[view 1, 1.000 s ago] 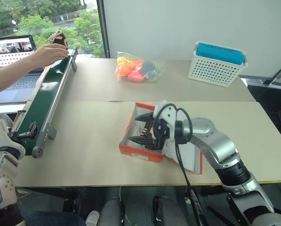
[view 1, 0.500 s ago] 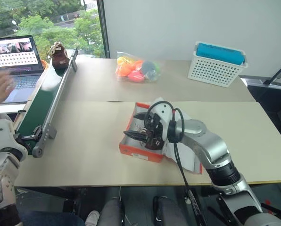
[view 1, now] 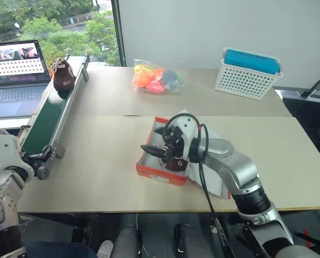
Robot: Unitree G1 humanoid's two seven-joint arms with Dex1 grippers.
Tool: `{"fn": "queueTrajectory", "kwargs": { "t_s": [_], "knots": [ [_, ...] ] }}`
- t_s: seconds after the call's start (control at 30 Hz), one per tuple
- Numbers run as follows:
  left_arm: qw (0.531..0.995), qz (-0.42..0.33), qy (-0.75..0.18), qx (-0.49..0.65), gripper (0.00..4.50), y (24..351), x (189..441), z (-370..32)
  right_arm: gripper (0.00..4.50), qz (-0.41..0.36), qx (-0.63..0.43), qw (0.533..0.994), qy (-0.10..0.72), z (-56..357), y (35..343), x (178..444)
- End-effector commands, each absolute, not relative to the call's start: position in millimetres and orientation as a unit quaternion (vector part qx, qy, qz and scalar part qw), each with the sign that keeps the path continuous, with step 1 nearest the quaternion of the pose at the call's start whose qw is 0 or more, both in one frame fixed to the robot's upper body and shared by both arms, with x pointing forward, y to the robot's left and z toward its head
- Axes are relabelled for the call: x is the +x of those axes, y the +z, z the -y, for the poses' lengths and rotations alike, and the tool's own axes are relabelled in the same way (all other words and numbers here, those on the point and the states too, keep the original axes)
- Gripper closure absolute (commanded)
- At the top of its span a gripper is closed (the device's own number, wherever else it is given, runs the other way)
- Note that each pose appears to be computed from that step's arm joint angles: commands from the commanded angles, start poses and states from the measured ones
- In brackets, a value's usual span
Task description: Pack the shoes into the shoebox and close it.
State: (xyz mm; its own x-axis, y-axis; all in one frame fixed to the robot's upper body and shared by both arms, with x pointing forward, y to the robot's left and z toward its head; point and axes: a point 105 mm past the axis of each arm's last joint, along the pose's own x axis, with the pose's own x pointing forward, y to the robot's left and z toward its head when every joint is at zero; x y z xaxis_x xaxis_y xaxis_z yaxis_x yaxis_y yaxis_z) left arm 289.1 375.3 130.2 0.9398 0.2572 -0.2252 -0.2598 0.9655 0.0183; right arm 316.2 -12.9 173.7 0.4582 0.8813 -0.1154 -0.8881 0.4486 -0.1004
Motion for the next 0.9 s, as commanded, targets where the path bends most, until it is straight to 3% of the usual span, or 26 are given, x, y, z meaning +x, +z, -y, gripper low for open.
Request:
{"fn": "queueTrajectory", "kwargs": {
  "t_s": [0.03,0.9],
  "knots": [
    [0.987,-0.092,0.132,-0.003,0.0,142.6,292.9,-377.5,0.19,0.002,-0.08,0.852,0.518,12.3,185.7,311.9],
    [0.984,-0.095,0.151,-0.008,0.0,144.0,299.3,-397.4,0.19,-0.002,-0.084,0.865,0.495,20.1,183.3,315.0]
  ]
}}
